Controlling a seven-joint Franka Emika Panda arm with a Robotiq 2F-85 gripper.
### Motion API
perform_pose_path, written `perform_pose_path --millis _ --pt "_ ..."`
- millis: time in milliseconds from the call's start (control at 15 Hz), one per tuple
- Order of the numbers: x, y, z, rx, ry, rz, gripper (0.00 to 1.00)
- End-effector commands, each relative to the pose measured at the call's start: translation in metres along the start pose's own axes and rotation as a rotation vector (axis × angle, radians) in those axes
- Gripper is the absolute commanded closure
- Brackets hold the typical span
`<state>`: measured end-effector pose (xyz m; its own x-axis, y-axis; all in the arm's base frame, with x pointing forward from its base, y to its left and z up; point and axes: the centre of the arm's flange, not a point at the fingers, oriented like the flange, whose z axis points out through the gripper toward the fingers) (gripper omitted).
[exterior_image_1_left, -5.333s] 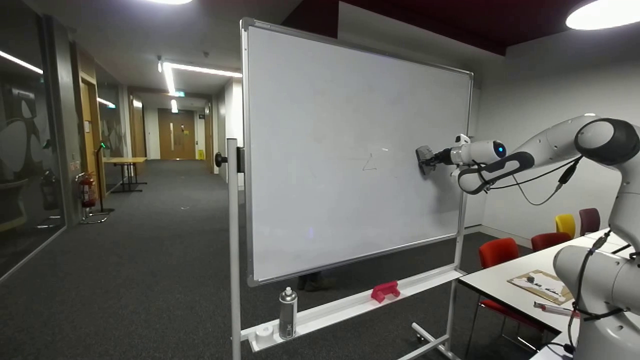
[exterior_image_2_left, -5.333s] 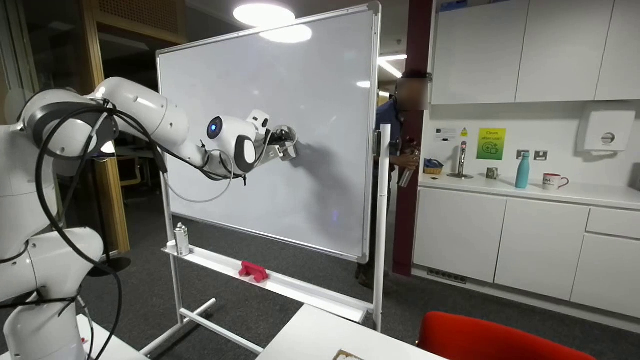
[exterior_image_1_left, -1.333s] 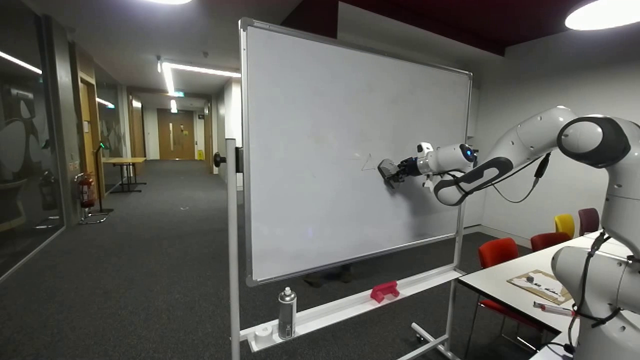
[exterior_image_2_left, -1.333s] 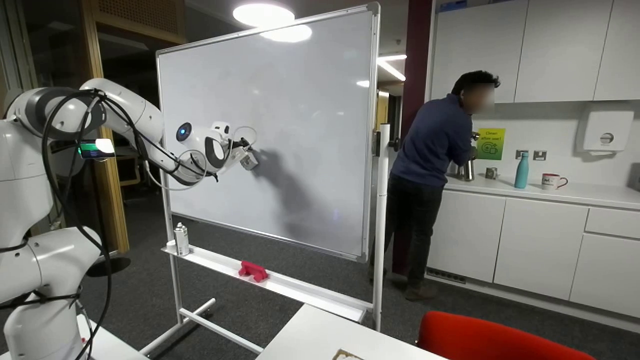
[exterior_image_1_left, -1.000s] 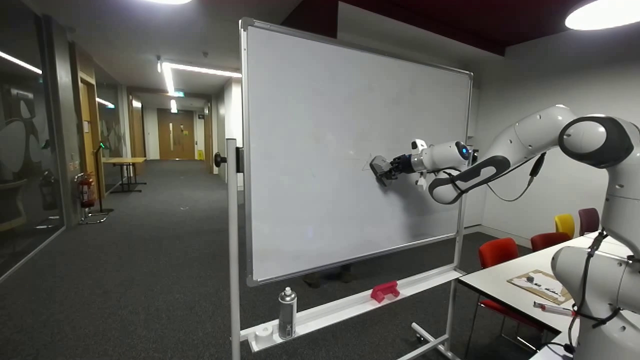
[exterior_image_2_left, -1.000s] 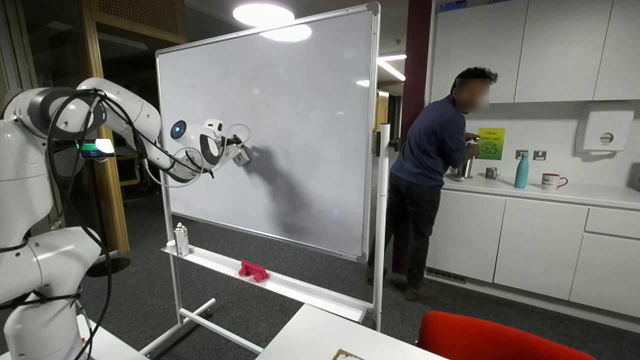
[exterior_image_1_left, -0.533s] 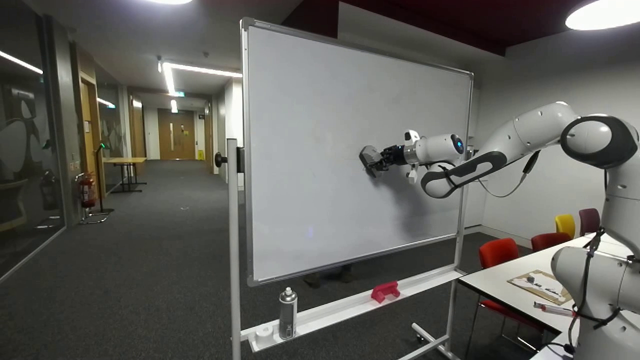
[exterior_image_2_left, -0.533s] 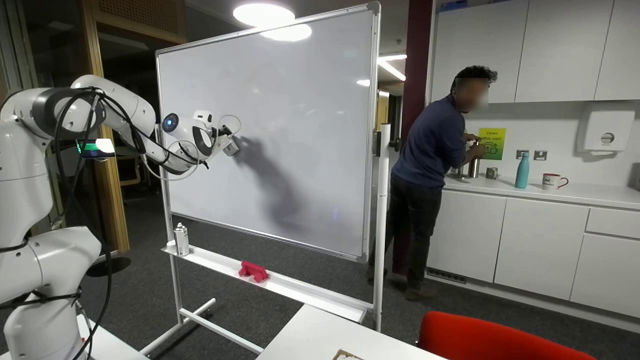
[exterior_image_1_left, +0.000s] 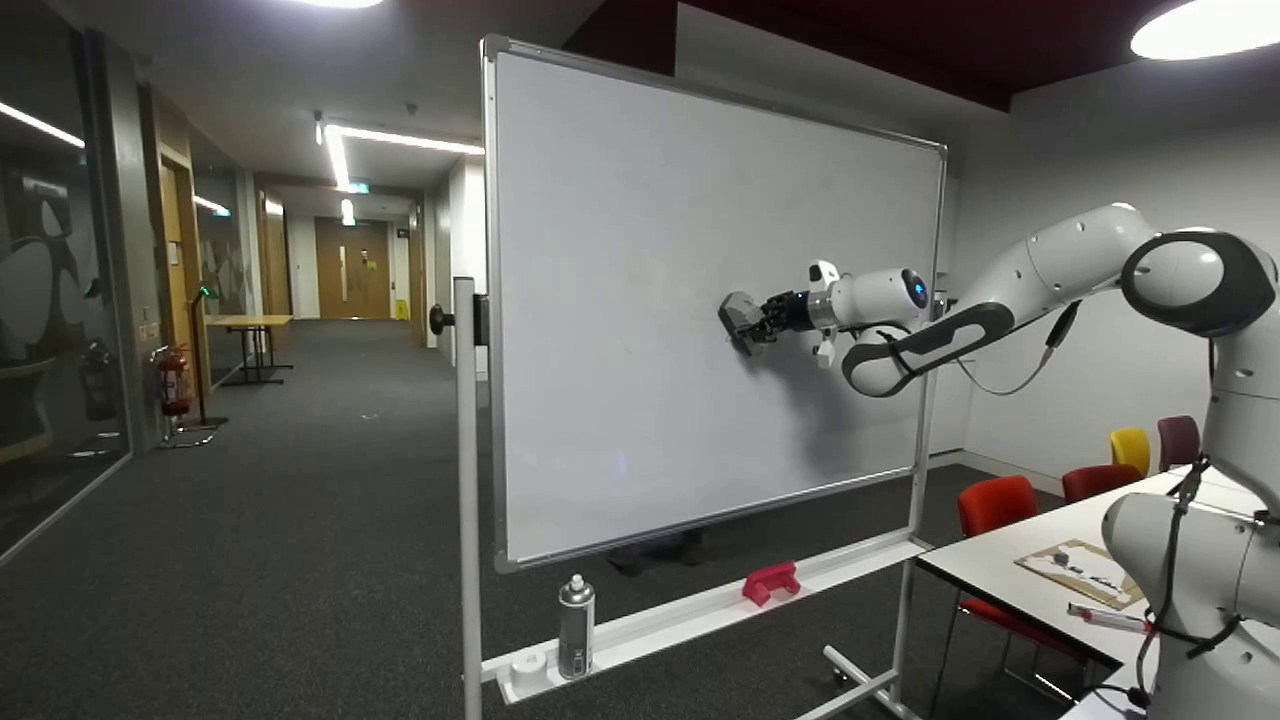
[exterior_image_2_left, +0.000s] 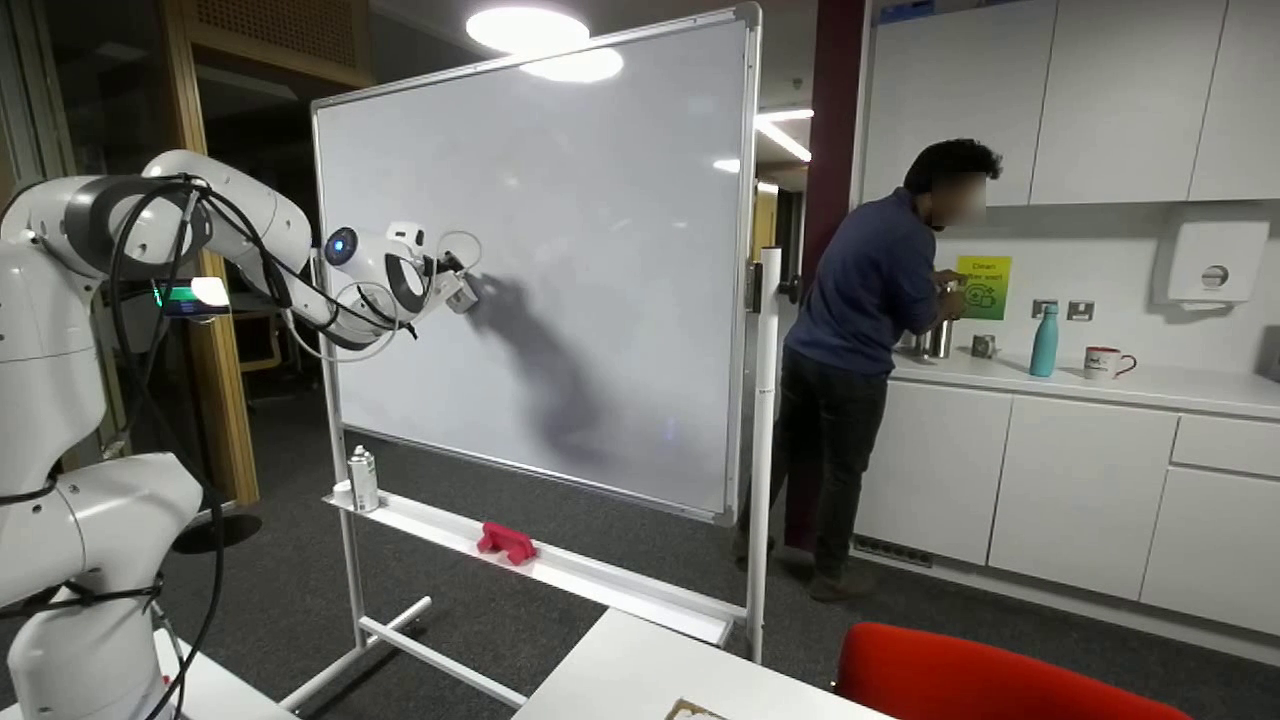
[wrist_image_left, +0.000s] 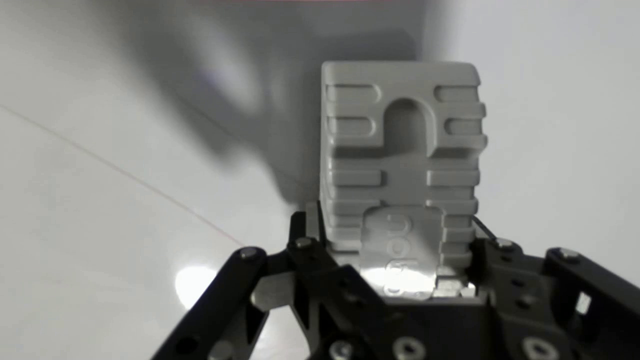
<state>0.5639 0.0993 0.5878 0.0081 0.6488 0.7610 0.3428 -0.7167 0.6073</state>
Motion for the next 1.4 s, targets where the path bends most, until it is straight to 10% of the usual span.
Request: perform_pose_path --millis 0,600,1333 --pt "0.003 -0.014 0.005 0.017 0.003 -0.025 0.65" --pt "0.010 -0.141 0.031 0.191 -0.051 -0.223 0.65" --pt "-0.003 -0.024 0.010 -0.060 -0.015 -0.100 0.65"
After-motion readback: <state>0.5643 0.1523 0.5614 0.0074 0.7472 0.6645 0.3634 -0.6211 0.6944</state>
